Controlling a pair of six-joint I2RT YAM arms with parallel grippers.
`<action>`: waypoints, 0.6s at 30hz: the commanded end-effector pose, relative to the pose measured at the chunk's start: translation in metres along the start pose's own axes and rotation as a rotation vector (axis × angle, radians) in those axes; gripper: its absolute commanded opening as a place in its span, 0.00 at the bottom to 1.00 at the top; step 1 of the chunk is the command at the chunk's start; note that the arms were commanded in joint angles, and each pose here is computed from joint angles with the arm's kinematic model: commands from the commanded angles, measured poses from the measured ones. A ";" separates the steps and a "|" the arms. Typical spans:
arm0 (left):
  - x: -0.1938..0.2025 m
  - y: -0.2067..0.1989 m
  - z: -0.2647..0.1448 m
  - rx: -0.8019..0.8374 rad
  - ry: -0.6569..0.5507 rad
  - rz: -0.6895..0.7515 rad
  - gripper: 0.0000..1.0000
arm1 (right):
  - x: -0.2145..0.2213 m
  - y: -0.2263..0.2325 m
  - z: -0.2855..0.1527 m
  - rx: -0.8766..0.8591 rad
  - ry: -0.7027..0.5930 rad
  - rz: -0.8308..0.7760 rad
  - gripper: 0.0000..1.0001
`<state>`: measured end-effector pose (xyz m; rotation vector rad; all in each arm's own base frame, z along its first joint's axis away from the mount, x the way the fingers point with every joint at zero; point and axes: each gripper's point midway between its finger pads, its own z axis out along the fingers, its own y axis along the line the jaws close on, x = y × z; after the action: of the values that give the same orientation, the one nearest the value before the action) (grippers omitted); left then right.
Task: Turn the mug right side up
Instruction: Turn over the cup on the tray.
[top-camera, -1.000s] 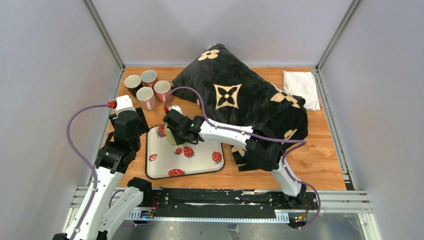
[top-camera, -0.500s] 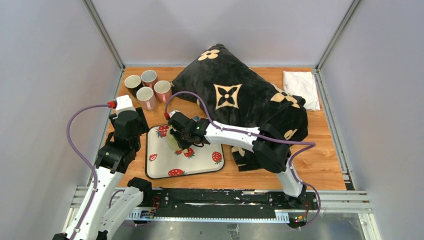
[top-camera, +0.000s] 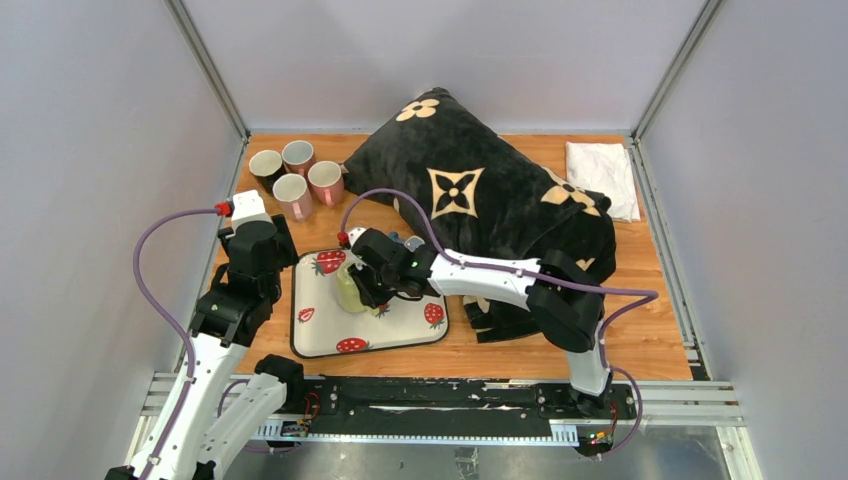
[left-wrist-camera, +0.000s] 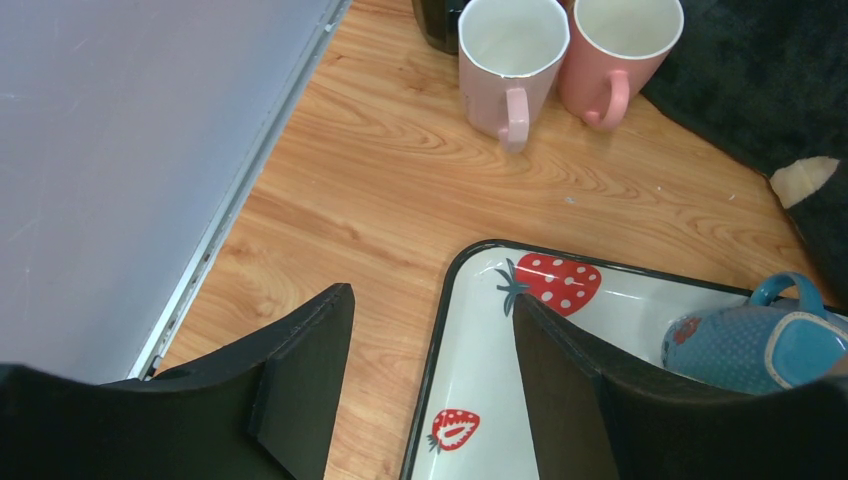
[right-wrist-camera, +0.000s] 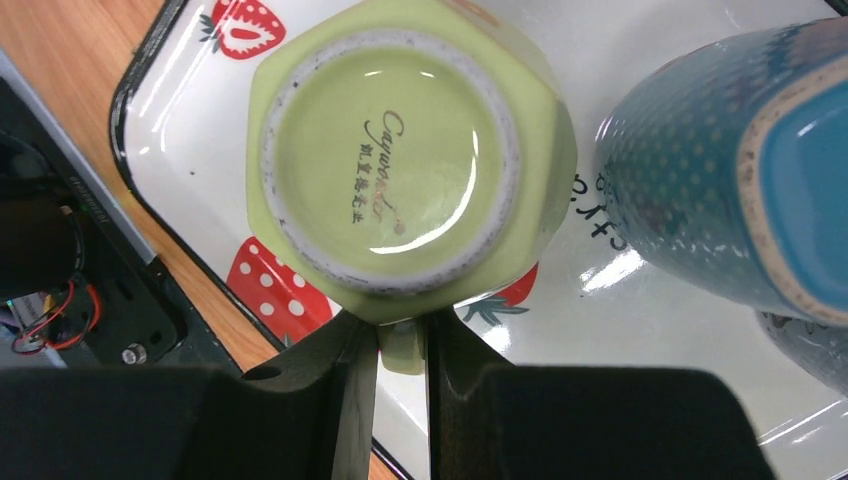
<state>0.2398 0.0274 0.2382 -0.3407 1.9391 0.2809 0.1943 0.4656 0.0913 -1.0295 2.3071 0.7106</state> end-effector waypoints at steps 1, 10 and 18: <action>-0.005 0.002 0.001 -0.011 -0.028 -0.013 0.67 | -0.053 0.028 -0.034 -0.125 -0.214 -0.009 0.00; -0.007 0.001 -0.001 0.002 -0.034 -0.025 0.67 | -0.067 0.034 -0.064 -0.250 -0.351 0.037 0.00; -0.012 -0.009 -0.008 0.073 -0.047 -0.065 0.67 | -0.085 0.019 -0.110 -0.211 -0.518 0.044 0.00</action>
<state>0.2368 0.0245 0.2436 -0.3373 1.9178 0.2419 0.1846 0.4453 0.1465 -0.8930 2.1056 1.0108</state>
